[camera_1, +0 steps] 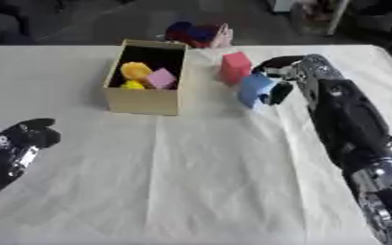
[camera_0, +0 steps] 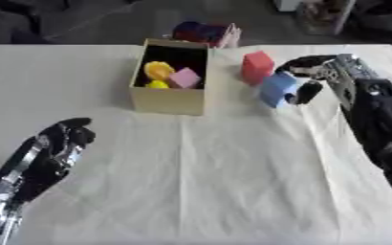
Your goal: Pick up objects on the table and place them in the box.
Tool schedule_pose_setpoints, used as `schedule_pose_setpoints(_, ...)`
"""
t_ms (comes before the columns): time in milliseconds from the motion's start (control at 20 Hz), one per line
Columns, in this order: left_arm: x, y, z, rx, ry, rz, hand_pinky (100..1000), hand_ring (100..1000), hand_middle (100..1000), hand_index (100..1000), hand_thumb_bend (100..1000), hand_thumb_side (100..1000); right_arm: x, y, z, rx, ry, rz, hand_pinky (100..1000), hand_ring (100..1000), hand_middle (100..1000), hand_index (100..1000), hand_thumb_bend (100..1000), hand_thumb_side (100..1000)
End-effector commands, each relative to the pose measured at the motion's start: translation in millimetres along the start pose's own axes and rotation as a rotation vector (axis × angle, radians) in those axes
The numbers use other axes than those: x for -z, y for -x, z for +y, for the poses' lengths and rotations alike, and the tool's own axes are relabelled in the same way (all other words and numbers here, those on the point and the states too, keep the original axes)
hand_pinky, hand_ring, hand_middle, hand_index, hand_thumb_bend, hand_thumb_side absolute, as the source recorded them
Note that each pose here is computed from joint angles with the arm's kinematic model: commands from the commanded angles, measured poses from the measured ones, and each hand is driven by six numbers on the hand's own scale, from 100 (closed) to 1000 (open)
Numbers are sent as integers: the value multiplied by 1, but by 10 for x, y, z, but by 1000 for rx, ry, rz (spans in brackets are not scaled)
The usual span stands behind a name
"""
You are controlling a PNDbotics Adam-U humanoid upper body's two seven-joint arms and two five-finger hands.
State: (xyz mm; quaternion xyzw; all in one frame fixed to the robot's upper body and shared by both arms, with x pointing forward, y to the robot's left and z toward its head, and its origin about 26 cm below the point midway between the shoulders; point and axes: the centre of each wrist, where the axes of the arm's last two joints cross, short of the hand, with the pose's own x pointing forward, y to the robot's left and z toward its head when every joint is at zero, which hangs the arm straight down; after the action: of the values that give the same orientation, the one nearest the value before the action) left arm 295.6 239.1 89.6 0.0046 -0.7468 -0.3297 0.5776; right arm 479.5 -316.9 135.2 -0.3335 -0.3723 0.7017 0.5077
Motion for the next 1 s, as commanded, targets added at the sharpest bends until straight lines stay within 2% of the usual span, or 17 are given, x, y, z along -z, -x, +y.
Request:
schedule_pose_setpoints(50,0,-51,56,15,-6,-17,812,743,659,865,100,705,-26,-15,-99,-6,41,-4,879,902,890,945,148,162)
schedule_pose_setpoints(200,-1,-51,54,15,-6,-16,812,743,659,865,100,706,-43,-19,-133,-7,86,-7,862,866,830,895,130,104)
schedule_pose_setpoints(350,-2,-50,54,15,-6,-16,812,743,659,865,100,706,-84,-27,-207,-16,165,-18,849,837,772,838,114,100)
schedule_pose_setpoints(450,-2,-50,54,15,-7,-16,812,743,659,865,100,706,-112,-35,-258,-22,210,-32,838,805,699,784,100,100)
schedule_pose_setpoints(650,0,-52,54,15,-7,-17,812,743,659,865,100,706,-174,-58,-370,-25,273,-67,832,784,659,756,100,100)
schedule_pose_setpoints(1000,5,-54,47,15,-2,-19,813,744,659,865,100,703,-363,-288,-842,-48,426,-206,834,763,638,761,100,100)
